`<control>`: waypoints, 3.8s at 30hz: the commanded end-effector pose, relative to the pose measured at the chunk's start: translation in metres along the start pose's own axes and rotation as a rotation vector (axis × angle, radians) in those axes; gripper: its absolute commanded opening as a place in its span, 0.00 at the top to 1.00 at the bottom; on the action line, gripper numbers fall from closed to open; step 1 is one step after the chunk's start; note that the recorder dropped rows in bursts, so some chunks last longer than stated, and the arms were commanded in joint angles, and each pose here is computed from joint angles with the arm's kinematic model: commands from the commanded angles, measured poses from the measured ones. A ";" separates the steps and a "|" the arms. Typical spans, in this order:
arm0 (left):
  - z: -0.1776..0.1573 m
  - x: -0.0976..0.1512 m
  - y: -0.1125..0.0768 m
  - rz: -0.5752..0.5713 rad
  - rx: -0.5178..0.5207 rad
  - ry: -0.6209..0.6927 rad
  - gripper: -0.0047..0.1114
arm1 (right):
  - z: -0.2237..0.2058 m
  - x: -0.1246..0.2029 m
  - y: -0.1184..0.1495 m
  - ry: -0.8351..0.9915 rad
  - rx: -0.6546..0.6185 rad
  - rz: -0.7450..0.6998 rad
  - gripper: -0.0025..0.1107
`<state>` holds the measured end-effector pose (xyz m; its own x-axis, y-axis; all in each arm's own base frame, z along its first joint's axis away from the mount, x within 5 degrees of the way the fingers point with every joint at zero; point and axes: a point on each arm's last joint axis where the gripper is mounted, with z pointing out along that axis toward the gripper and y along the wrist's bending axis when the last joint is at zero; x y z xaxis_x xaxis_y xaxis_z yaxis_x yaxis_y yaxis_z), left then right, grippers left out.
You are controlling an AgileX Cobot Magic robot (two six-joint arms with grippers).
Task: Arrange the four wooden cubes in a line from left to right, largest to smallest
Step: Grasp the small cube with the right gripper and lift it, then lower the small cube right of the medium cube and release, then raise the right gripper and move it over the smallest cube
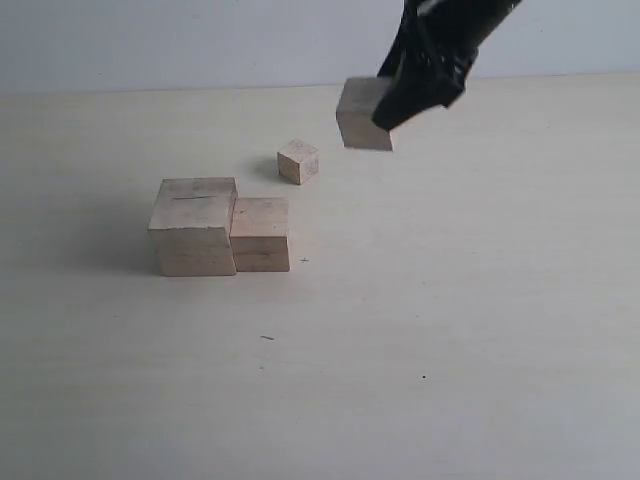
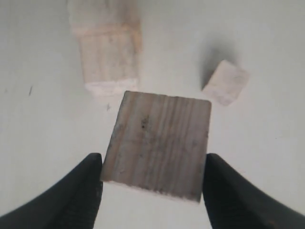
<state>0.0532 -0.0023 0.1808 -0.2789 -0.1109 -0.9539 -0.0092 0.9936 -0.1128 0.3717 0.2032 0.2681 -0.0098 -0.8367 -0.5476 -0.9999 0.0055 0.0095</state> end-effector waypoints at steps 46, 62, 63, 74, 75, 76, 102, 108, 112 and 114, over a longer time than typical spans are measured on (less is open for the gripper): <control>0.000 0.000 -0.001 -0.006 0.010 -0.013 0.96 | 0.147 0.061 0.004 -0.185 -0.197 -0.185 0.97; 0.000 0.000 -0.001 -0.006 0.010 -0.013 0.96 | 0.146 0.055 0.002 -0.246 -0.180 -0.101 0.42; 0.000 0.000 -0.001 -0.006 0.010 -0.013 0.96 | 0.146 0.055 0.002 -0.245 -0.179 -0.096 0.42; 0.000 0.000 -0.001 -0.006 0.010 -0.013 0.96 | 0.145 0.055 0.003 -0.242 -0.186 -0.074 0.42; 0.000 0.000 -0.001 -0.006 0.010 -0.013 0.96 | 0.143 0.053 0.003 -0.244 -0.187 -0.077 0.42; 0.000 0.000 -0.001 -0.006 0.010 -0.013 0.96 | 0.142 0.053 0.003 -0.245 -0.185 -0.079 0.42; 0.000 0.000 -0.001 -0.006 0.010 -0.013 0.96 | 0.093 0.029 -0.006 -0.206 0.024 0.046 0.42; 0.000 0.000 -0.001 -0.006 0.010 -0.013 0.96 | 0.072 0.034 -0.026 -0.102 0.319 0.390 0.42; 0.000 0.000 -0.001 -0.006 0.010 -0.013 0.96 | 0.071 0.032 -0.032 -0.148 0.388 0.485 0.42; 0.000 0.000 -0.001 -0.006 0.010 -0.013 0.96 | 0.073 0.030 -0.034 -0.147 0.412 0.420 0.42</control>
<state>0.0532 -0.0023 0.1808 -0.2789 -0.1109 -0.9539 -0.0092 0.9936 -0.1128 0.4015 0.2143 0.1859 -0.4160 -0.6341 -0.6518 -0.8342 0.5515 -0.0042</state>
